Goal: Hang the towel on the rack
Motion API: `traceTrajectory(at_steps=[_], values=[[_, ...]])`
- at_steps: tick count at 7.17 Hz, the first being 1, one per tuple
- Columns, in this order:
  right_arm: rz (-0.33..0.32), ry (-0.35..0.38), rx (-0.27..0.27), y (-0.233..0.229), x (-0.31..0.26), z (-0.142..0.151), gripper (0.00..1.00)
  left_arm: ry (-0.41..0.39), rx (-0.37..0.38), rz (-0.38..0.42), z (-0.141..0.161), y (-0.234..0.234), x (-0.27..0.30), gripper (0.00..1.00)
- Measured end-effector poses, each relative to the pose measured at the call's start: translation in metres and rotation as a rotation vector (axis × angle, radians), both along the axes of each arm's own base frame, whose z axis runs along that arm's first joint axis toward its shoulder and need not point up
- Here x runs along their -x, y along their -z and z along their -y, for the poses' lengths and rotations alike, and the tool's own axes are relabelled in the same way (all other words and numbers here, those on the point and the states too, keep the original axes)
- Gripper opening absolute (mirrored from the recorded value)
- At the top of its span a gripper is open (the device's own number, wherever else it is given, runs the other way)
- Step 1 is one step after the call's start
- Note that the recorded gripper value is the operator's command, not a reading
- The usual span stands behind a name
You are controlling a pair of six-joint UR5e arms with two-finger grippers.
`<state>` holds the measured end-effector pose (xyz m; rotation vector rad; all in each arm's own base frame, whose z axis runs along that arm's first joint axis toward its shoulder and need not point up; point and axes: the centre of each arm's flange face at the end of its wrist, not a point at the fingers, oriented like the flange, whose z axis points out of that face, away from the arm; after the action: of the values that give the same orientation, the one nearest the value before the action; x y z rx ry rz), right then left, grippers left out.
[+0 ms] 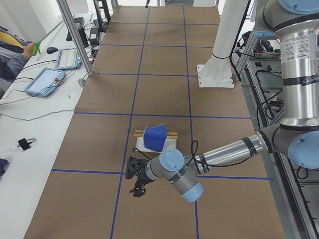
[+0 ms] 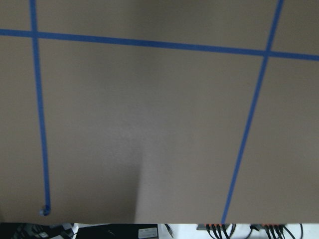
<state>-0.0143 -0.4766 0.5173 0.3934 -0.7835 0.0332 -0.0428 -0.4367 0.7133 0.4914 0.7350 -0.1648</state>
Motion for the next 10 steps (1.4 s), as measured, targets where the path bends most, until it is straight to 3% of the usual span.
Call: traceTrajectory(at_steps=[2,4,6,8,10], values=[[-0.108,0.134,-0.029,-0.077,-0.030,-0.024,1.00,-0.102,0.072,0.008,0.015,0.045,0.006,0.98],[-0.142,0.211,-0.023,-0.121,-0.037,-0.031,1.00,-0.241,0.146,0.061,0.023,0.103,0.008,0.98],[-0.109,0.237,-0.002,-0.128,-0.035,-0.032,1.00,-0.341,0.210,0.088,0.016,0.139,0.011,0.98],[-0.070,0.258,0.023,-0.121,-0.031,-0.026,1.00,-0.412,0.215,0.095,0.008,0.137,0.012,0.98],[-0.019,0.289,0.030,-0.111,-0.022,-0.022,1.00,-0.447,0.233,0.019,0.003,0.139,0.007,0.98]])
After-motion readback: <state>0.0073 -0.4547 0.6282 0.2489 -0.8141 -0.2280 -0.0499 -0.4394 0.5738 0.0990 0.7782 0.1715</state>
